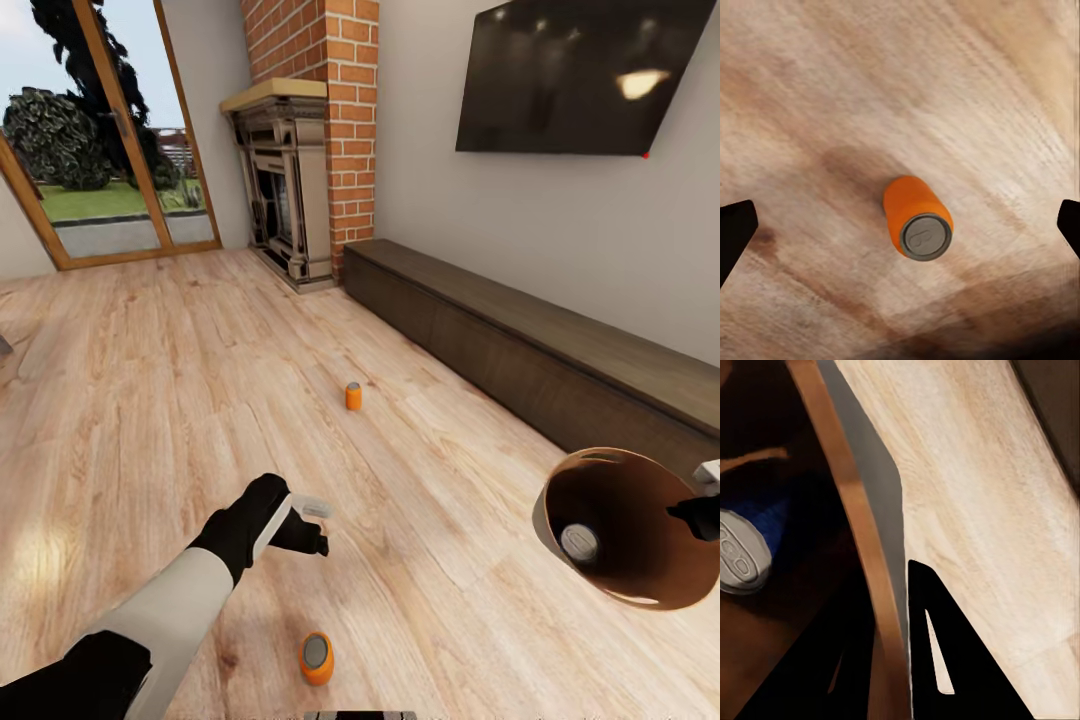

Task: Put the three can of soda from the living room inside the tash can in the kitchen.

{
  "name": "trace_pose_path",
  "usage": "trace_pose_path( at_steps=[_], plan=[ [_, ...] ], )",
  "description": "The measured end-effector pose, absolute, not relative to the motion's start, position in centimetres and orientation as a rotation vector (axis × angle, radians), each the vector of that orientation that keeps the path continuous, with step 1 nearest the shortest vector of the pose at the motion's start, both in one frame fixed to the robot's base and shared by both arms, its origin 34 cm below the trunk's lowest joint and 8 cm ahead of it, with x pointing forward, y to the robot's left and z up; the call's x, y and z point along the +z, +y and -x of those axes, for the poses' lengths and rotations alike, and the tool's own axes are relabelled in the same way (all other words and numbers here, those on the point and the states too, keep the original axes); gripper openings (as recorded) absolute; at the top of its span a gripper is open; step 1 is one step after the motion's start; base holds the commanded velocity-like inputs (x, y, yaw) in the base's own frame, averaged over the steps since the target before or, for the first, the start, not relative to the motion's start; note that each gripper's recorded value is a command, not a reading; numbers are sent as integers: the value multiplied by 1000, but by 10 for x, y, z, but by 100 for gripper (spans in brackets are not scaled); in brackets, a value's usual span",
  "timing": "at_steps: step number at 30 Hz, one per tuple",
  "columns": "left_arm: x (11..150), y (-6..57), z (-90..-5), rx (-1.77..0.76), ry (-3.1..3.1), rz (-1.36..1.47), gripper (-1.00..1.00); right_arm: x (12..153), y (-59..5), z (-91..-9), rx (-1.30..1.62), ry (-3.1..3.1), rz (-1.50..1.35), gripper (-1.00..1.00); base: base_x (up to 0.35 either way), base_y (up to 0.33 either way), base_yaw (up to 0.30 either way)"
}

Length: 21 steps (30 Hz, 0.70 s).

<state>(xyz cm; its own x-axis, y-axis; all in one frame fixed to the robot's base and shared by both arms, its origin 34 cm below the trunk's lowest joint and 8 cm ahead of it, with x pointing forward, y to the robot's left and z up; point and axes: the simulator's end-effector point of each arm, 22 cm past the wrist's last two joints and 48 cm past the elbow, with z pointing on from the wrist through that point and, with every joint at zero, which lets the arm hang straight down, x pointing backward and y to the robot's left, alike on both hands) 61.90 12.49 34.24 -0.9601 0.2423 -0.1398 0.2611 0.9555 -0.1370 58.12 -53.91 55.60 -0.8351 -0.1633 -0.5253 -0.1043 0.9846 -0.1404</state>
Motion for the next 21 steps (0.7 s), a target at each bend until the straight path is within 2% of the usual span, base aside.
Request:
trace_pose_path(
  at_steps=[16, 21],
  plan=[
    [330, 116, -623, -222, 2957, -389, 100, 541, -531, -585, -148, 2614, 221, -100, -8, 0, 0],
    [331, 115, -626, -223, 2943, -389, 100, 541, -531, -585, -148, 2614, 221, -100, -165, 0, 0]
  ],
)
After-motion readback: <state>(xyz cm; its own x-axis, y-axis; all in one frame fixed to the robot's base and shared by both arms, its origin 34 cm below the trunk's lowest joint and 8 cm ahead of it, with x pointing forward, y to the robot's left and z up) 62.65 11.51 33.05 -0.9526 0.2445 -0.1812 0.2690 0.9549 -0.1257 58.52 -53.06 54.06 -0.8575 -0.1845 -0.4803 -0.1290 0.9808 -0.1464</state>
